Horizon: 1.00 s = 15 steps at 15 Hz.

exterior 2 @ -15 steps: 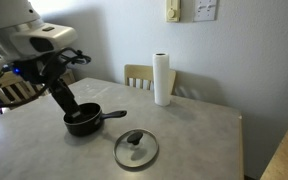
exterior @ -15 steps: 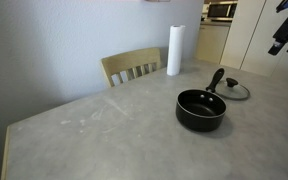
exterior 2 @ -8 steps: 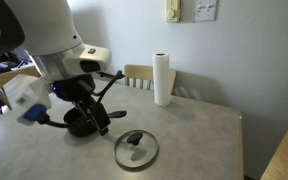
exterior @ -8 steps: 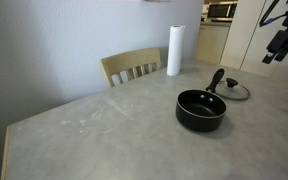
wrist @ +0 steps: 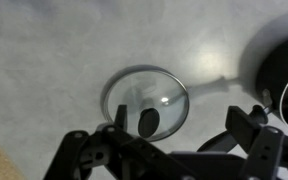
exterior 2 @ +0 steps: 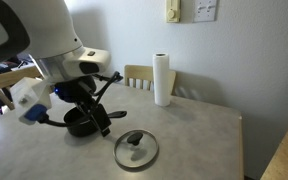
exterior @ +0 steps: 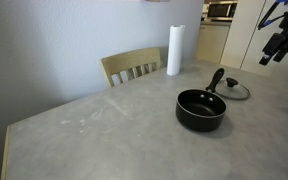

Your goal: Cover the pot with the lid on the table

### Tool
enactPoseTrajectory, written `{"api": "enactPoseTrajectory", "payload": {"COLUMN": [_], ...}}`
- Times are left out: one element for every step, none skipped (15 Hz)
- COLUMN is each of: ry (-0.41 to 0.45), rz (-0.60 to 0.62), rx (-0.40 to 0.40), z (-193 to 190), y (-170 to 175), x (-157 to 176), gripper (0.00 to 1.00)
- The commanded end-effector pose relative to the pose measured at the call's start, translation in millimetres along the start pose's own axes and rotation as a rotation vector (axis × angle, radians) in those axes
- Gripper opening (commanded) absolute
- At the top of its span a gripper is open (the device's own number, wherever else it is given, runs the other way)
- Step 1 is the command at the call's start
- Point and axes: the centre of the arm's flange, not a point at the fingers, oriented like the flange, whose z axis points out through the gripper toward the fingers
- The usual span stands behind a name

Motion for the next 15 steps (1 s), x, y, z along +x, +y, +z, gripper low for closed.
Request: {"api": "enactPoseTrajectory", "payload": {"ry": [0.007, 0.016, 0.01, 0.01, 0.007, -0.002, -0.006, -0.007, -0.007, -0.003, 0.0, 0.001, 0.006, 0.009, 0.01], "rz": [0.088, 0.119, 0.137, 0.156, 0.178, 0.196, 0.207, 0.218, 0.227, 0.241, 0.252, 0.266, 0.28, 0.294, 0.302], "rx": [-0.077, -0.097, -0.104, -0.107, -0.105, -0.093, -0.086, -0.079, -0.069, -0.055, -0.045, -0.027, -0.015, -0.005, 0.001], "z": [35.3, 42.1, 49.0, 56.5, 62.9, 70.5, 76.7, 82.8, 87.3, 90.7, 93.8, 95.4, 96.7, 98.4, 101.2], "y": [0.1, 0.2, 0.6, 0.8, 0.8, 1.1, 1.4, 1.9, 2.1, 3.4, 4.2, 5.8, 6.9, 9.5, 12.2], "x": [8.2, 10.8, 12.4, 13.8, 15.9, 18.4, 20.5, 23.7, 27.0, 32.7, 37.9, 44.9, 50.9, 58.7, 64.7], "gripper": [1.0, 1.0, 1.0, 1.0, 1.0, 1.0, 1.0, 1.0, 1.0, 1.0, 1.0, 1.0, 1.0, 1.0, 1.0]}}
